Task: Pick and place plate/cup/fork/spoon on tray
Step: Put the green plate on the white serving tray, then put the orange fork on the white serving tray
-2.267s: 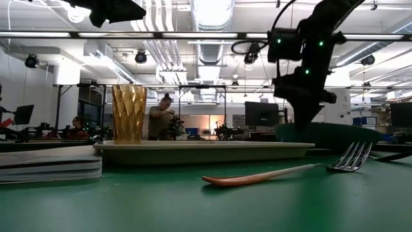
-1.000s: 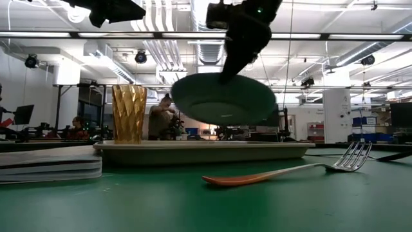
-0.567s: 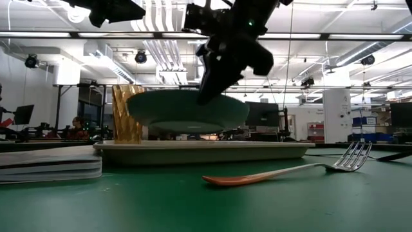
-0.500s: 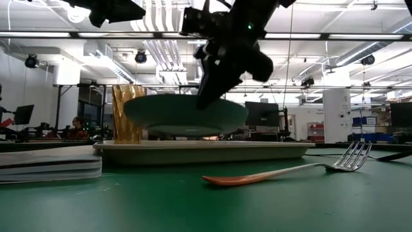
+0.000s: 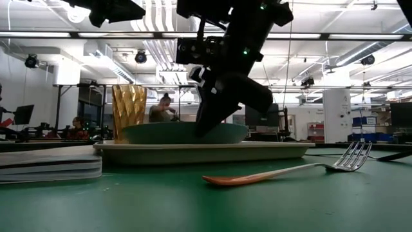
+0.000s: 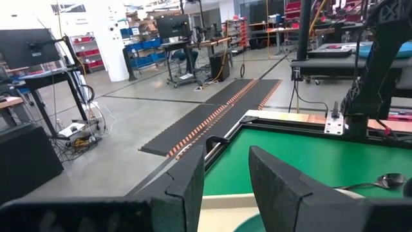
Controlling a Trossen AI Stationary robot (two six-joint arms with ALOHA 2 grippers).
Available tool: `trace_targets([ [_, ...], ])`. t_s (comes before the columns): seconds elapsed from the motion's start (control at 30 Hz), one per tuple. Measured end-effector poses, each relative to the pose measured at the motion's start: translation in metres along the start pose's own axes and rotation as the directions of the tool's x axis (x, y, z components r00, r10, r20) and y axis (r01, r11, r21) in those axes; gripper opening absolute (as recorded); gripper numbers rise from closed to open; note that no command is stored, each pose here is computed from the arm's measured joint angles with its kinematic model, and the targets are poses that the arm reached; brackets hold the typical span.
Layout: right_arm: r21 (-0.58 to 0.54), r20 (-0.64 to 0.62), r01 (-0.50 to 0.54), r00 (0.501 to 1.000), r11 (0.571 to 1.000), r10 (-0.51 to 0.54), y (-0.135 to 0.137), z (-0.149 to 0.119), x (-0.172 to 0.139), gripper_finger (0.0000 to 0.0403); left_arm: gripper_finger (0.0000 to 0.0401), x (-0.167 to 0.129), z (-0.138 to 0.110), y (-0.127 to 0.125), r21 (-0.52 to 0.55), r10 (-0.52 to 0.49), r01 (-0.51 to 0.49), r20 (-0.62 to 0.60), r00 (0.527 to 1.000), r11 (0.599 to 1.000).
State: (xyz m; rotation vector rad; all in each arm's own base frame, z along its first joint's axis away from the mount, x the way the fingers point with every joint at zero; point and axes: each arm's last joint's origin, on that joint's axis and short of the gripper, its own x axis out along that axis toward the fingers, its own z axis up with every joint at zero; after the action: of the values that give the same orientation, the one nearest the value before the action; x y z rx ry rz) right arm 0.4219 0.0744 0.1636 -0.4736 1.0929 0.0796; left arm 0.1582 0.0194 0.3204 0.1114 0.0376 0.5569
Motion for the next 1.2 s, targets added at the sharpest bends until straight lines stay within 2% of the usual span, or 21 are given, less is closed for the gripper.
trace_targets([
  [0.3, 0.062, 0.021, -0.083, 0.996, 0.995, 0.082, 0.003, 0.001, 0.002, 0.0022, 0.0105, 0.000, 0.000, 0.000, 0.000, 0.000, 0.000, 0.000, 1.000, 1.000],
  [0.63, 0.138, 0.044, -0.160, 0.987, 0.977, 0.155, 0.005, 0.002, -0.002, 0.0122, 0.0105, 0.000, 0.000, 0.000, 0.000, 0.000, 0.000, -0.001, 1.000, 1.000],
  [0.83, 0.215, -0.001, -0.167, 0.985, 0.962, 0.172, 0.001, 0.005, -0.024, 0.0157, 0.0105, 0.000, 0.000, 0.000, 0.000, 0.000, 0.000, -0.001, 1.000, 1.000],
  [1.03, 0.309, 0.011, -0.193, 0.980, 0.931, 0.199, 0.000, 0.003, -0.063, 0.0163, 0.0105, 0.001, -0.001, 0.000, 0.002, 0.000, 0.000, -0.004, 1.000, 1.000],
  [1.13, 0.388, 0.032, -0.198, 0.979, 0.900, 0.202, 0.001, 0.003, -0.081, 0.0159, 0.0105, 0.001, -0.001, 0.000, 0.002, 0.000, 0.000, -0.005, 1.000, 1.000],
  [1.2, 0.460, 0.048, -0.202, 0.978, 0.865, 0.203, 0.003, 0.004, -0.090, 0.0156, 0.0105, 0.001, -0.001, 0.000, 0.002, 0.000, 0.000, -0.004, 1.000, 1.000],
])
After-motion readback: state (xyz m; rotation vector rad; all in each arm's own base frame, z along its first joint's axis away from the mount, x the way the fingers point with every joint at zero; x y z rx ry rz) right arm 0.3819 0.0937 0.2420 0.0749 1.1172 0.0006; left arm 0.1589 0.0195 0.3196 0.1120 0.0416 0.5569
